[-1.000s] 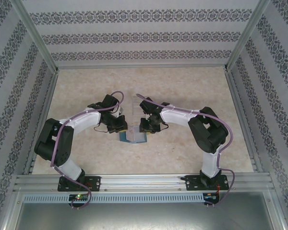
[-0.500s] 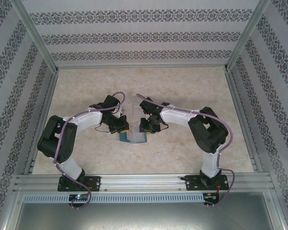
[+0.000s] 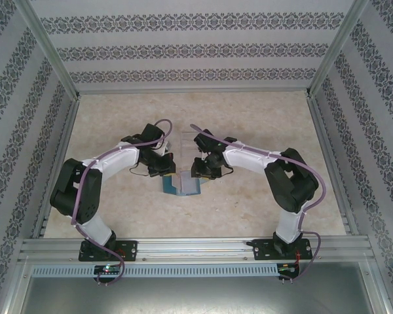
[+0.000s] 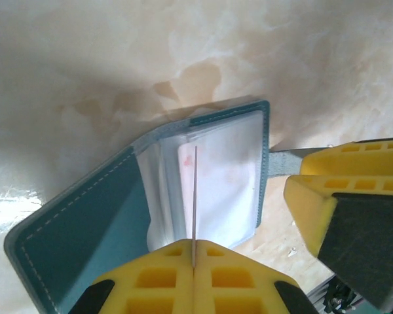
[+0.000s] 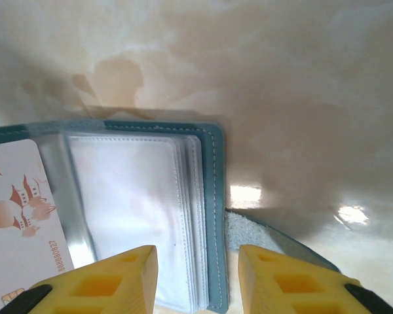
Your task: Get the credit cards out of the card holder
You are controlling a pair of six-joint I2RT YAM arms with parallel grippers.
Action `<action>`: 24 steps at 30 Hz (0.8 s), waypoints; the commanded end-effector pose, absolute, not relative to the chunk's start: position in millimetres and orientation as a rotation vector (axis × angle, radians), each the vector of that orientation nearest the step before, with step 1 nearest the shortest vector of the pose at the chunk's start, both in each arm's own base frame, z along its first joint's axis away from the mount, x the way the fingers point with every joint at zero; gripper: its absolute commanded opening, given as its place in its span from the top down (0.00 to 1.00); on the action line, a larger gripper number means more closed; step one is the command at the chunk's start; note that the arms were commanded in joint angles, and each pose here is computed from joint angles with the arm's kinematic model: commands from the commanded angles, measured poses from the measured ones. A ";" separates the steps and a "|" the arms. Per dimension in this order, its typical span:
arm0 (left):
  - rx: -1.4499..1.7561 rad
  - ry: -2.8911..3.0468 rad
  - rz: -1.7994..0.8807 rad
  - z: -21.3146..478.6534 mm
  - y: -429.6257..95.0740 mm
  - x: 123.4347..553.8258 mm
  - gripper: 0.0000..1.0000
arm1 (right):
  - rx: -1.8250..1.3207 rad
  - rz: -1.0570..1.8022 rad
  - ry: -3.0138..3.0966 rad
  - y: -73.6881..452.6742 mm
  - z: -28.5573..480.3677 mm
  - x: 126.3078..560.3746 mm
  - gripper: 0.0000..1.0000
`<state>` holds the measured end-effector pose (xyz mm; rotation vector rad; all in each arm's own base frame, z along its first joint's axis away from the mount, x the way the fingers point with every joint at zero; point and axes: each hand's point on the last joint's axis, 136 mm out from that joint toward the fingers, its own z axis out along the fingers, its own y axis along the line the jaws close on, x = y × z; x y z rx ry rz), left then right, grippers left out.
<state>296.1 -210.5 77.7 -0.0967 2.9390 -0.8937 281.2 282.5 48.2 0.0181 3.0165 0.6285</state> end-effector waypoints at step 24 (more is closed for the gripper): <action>0.788 2.559 -0.804 132.9 -236.5 350.1 1.00 | 0.154 0.554 2.914 184.3 95.8 303.8 0.62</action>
